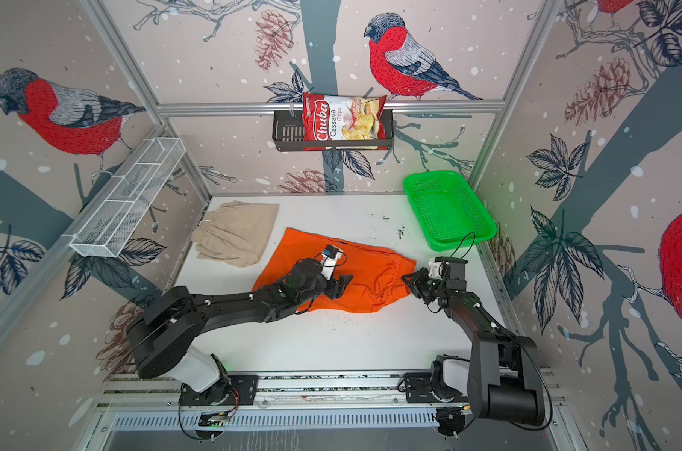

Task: Fold and stack the shorts

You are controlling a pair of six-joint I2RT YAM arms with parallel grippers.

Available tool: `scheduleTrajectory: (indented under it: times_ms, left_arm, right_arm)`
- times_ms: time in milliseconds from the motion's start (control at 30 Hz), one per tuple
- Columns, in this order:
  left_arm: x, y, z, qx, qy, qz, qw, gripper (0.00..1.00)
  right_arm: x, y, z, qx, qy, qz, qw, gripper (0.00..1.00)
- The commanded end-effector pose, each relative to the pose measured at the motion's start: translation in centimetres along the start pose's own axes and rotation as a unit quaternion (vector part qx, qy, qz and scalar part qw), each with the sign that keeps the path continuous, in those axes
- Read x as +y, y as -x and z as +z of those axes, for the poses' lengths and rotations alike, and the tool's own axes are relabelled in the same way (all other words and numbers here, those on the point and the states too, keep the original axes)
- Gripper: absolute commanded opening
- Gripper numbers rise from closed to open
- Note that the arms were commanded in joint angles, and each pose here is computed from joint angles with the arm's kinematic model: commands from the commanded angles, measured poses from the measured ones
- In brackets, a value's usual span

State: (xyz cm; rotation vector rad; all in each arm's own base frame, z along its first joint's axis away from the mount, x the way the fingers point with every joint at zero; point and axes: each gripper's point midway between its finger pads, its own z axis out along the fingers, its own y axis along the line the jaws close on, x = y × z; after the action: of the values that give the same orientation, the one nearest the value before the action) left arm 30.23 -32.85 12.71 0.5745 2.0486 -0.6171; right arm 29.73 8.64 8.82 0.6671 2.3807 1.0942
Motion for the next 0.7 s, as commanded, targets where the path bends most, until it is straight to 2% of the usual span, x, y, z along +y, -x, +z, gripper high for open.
scheduleTrajectory:
  times_ms: [0,200,333,500,667]
  left_arm:
    - [3.3,-1.7,-1.1,0.042,0.034,-0.077,0.996,0.7]
    - [8.8,-2.2,-3.3,0.024,0.066,-0.178,0.981,0.7]
    - [11.6,-3.1,-3.9,0.025,0.081,-0.214,0.973,0.7]
    - [13.1,-4.2,-3.3,0.037,0.073,-0.244,0.966,0.69]
    - [12.9,-5.4,-1.6,0.06,0.055,-0.259,0.962,0.68]
  right_arm:
    - [-0.8,0.6,-1.4,0.003,-0.074,-0.046,0.996,0.14]
    - [2.9,4.4,-4.0,-0.014,-0.13,-0.124,0.984,0.13]
    - [5.3,6.8,-4.8,-0.018,-0.164,-0.161,0.973,0.13]
    - [8.4,8.8,-4.5,-0.022,-0.193,-0.202,0.96,0.13]
    - [12.0,10.0,-3.3,-0.038,-0.207,-0.231,0.95,0.13]
